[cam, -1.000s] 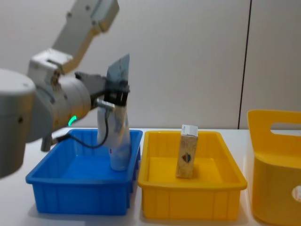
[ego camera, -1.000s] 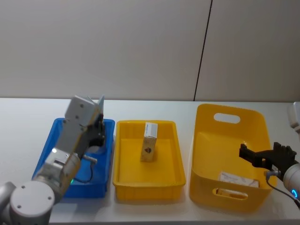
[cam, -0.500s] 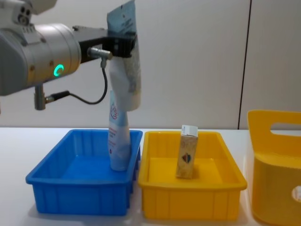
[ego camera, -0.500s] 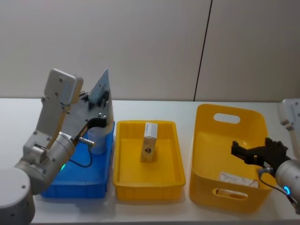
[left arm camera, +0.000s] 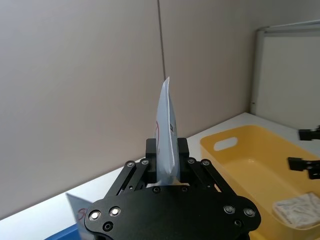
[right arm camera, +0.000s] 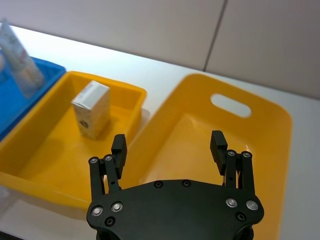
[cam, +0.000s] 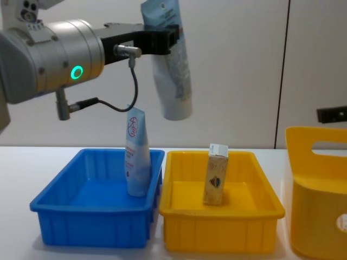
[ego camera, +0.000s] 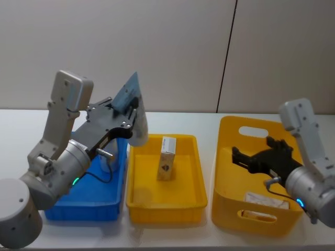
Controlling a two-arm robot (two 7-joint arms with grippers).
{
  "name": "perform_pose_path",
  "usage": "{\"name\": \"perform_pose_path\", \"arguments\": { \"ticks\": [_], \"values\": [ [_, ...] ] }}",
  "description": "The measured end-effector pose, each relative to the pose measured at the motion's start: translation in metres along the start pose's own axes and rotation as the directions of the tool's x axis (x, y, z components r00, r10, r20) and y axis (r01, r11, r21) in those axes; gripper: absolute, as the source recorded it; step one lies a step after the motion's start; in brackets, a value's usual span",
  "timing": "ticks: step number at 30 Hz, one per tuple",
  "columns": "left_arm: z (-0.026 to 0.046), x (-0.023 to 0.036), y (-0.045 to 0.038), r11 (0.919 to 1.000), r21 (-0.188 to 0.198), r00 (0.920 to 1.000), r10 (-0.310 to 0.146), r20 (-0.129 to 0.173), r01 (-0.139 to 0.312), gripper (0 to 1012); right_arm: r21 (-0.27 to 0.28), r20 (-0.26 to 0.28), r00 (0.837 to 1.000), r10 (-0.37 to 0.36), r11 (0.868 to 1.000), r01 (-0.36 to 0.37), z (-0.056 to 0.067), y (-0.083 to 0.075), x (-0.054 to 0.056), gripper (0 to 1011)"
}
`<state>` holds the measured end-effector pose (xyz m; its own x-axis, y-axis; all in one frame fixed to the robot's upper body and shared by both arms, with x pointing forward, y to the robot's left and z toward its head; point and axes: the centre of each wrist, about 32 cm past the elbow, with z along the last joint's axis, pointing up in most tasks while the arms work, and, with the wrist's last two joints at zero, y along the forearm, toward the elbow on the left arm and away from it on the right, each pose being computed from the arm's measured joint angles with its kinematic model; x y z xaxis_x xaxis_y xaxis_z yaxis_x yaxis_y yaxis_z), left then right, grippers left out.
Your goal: Bimanual collaborative sorting of washing and personal care products
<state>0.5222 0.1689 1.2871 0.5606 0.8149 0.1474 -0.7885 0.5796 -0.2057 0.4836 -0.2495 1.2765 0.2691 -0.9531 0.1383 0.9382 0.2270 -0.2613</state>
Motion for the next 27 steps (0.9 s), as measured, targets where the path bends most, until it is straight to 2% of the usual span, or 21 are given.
{"name": "perform_pose_path", "arguments": {
  "ticks": [2, 6, 13, 16, 18, 21, 23, 24, 26, 27],
  "values": [
    [-0.0004, 0.0000, -0.0011, 1.0000, -0.001, 1.0000, -0.008, -0.003, 0.008, 216, 0.016, 0.024, 0.999, 0.023, 1.000, -0.023, 0.002, 0.002, -0.002, 1003],
    [-0.0039, -0.0009, -0.0087, 0.9986, -0.002, 0.9984, -0.052, -0.021, 0.052, 216, 0.044, 0.074, 0.995, 0.067, 0.997, -0.070, 0.004, 0.007, -0.006, 1002],
    [-0.0084, -0.0033, -0.0201, 0.9951, -0.004, 0.9943, -0.099, -0.039, 0.099, 216, 0.075, 0.169, 0.976, 0.140, 0.985, -0.154, 0.009, 0.015, -0.015, 1003],
    [-0.0098, -0.0049, -0.0249, 0.9931, -0.006, 0.9922, -0.117, -0.042, 0.117, 216, 0.077, 0.214, 0.961, 0.177, 0.977, -0.197, 0.012, 0.019, -0.019, 1002],
    [-0.0108, -0.0060, -0.0278, 0.9917, -0.007, 0.9907, -0.128, -0.045, 0.128, 216, 0.072, 0.261, 0.942, 0.210, 0.969, -0.236, 0.014, 0.023, -0.024, 1003],
    [-0.0116, -0.0073, -0.0314, 0.9901, -0.009, 0.9890, -0.140, -0.046, 0.140, 216, 0.068, 0.282, 0.933, 0.224, 0.965, -0.252, 0.015, 0.025, -0.026, 1002],
    [-0.0120, -0.0080, -0.0329, 0.9892, -0.011, 0.9881, -0.146, -0.047, 0.146, 216, 0.054, 0.324, 0.912, 0.252, 0.957, -0.284, 0.018, 0.030, -0.032, 1003],
    [-0.0125, -0.0084, -0.0342, 0.9886, -0.011, 0.9875, -0.150, -0.047, 0.150, 215, 0.054, 0.324, 0.912, 0.252, 0.957, -0.284, 0.018, 0.030, -0.032, 1003],
    [-0.0128, -0.0089, -0.0352, 0.9880, -0.012, 0.9868, -0.155, -0.048, 0.154, 216, 0.037, 0.359, 0.892, 0.274, 0.951, -0.307, 0.020, 0.034, -0.036, 1003],
    [-0.0131, -0.0093, -0.0361, 0.9875, -0.013, 0.9863, -0.158, -0.048, 0.157, 215, 0.034, 0.366, 0.889, 0.277, 0.950, -0.310, 0.020, 0.034, -0.037, 1003]
  ]
}}
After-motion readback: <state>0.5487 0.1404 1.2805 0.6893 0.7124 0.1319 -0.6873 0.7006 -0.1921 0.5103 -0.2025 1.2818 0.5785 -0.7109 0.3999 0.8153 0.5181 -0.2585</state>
